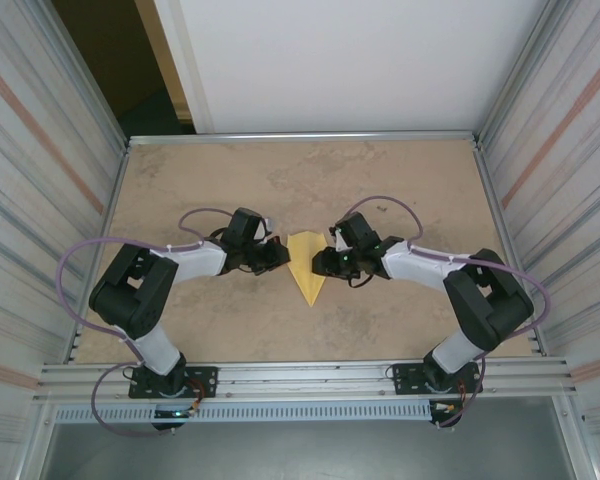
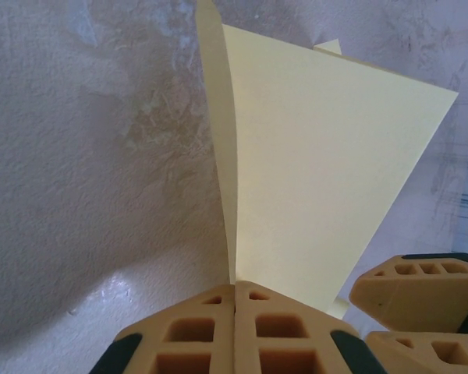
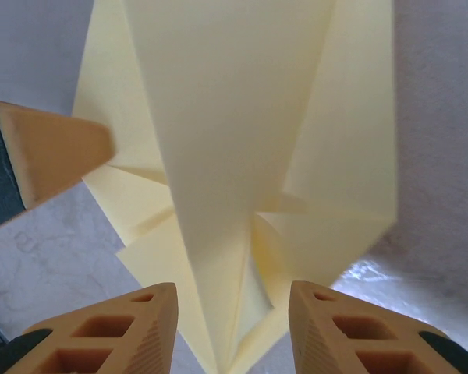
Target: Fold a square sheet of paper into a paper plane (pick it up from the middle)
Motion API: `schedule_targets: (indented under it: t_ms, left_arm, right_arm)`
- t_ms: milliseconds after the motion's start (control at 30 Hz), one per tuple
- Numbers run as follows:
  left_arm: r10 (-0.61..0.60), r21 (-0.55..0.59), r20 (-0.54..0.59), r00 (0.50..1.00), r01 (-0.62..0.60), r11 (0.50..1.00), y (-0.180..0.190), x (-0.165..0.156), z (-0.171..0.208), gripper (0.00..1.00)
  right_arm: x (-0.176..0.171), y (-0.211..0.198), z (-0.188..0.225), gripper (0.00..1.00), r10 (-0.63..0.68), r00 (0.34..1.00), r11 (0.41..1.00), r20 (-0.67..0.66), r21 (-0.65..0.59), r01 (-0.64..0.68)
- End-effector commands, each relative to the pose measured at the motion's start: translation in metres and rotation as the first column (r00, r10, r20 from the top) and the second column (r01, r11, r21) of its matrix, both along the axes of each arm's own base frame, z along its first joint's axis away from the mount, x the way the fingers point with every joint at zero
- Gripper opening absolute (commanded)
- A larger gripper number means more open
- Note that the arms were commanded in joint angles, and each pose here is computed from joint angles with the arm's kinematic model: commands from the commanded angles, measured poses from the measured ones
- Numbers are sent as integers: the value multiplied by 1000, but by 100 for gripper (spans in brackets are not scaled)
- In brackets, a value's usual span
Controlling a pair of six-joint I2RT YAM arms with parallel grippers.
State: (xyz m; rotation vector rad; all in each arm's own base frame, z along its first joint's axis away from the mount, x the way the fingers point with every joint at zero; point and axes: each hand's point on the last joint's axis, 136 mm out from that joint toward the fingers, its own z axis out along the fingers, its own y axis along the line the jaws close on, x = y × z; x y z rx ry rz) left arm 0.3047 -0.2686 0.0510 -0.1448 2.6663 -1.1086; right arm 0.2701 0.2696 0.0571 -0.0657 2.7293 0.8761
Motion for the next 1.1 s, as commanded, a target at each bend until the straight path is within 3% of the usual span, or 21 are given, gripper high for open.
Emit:
schedule_targets:
  t_ms: [0, 533, 700, 1067]
  left_arm:
    - [-24, -8, -8, 1000, 24, 1000, -3, -5, -5, 3]
    - [-27, -13, -9, 1000, 26, 1000, -4, -5, -3, 3]
    - [-28, -17, -9, 1000, 28, 999, -4, -5, -2, 3]
    - [-31, -20, -9, 999, 31, 999, -4, -6, -2, 3]
  right_arm:
    - [-1, 13, 3, 41, 43, 999, 999, -23, 18, -42]
    - [-10, 26, -9, 44, 27, 996, 998, -90, -61, -32]
    - [-9, 28, -14, 47, -7, 999, 987, -50, -163, -1]
    - [-10, 35, -21, 51, 34, 998, 975, -45, -218, -43]
